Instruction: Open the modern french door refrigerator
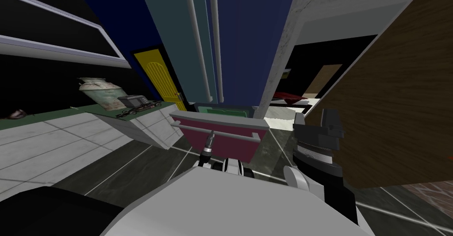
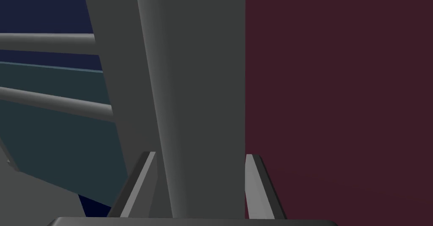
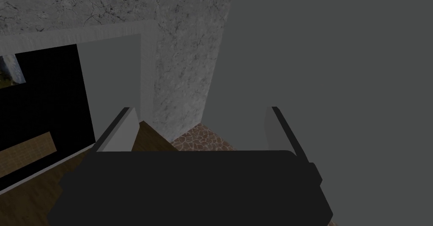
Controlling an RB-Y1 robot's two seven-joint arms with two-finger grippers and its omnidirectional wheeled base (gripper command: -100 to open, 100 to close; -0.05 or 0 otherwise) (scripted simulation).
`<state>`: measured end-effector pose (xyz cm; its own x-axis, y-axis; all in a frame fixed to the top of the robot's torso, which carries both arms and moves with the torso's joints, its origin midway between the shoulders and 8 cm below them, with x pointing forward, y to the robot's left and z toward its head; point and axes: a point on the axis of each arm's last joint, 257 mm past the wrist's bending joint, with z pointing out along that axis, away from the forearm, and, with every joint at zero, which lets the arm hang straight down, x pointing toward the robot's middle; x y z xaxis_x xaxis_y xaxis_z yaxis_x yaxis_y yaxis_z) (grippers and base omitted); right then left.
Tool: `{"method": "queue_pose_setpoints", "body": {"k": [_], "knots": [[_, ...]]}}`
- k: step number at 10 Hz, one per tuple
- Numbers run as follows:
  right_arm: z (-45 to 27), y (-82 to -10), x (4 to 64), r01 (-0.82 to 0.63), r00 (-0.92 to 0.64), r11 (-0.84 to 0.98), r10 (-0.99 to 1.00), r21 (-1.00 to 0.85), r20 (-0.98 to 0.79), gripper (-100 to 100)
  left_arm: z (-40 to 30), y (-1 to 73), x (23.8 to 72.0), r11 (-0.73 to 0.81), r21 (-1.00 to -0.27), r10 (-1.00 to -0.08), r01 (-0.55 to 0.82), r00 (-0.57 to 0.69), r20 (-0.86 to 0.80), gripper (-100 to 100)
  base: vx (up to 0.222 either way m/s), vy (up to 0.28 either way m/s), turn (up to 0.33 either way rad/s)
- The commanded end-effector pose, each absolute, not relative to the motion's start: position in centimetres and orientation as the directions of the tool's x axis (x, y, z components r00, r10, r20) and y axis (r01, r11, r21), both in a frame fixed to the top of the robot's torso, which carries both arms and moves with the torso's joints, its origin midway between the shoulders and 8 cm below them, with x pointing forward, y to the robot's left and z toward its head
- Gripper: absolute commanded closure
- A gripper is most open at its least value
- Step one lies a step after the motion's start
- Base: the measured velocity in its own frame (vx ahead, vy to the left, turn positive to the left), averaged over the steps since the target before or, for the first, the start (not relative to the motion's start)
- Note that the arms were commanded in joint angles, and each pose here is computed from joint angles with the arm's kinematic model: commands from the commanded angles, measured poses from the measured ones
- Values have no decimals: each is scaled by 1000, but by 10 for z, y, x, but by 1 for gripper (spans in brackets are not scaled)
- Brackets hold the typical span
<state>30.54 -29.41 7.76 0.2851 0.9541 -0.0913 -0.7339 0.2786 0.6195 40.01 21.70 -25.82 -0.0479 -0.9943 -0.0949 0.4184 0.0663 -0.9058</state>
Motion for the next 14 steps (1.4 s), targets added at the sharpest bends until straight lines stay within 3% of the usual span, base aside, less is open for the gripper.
{"method": "queue_pose_setpoints", "body": {"k": [1, 2, 3, 13, 14], "knots": [[78, -294, 305, -734, 285, 279, 954, 619, -91, 0, -262, 216, 396, 65, -910, -994, 409, -54, -95, 100, -209, 1, 21], [78, -294, 305, -734, 285, 279, 954, 619, -91, 0, -265, 216, 393, 64, -913, -994, 404, -58, -96, 100, -198, -12, 34], [78, -294, 305, -734, 285, 278, 954, 619, -91, 0, -245, 216, 412, 62, -902, -994, 428, -58, -96, -100, -145, -2, 32], [78, -294, 305, -734, 285, 279, 954, 620, -91, 0, -213, 212, 468, 59, -913, -993, 403, -71, -95, -100, -56, -4, 13], [78, -294, 305, -734, 285, 279, 954, 620, -91, 0, -215, 212, 468, 59, -917, -993, 395, -71, -95, 0, 0, 0, 0]]}}
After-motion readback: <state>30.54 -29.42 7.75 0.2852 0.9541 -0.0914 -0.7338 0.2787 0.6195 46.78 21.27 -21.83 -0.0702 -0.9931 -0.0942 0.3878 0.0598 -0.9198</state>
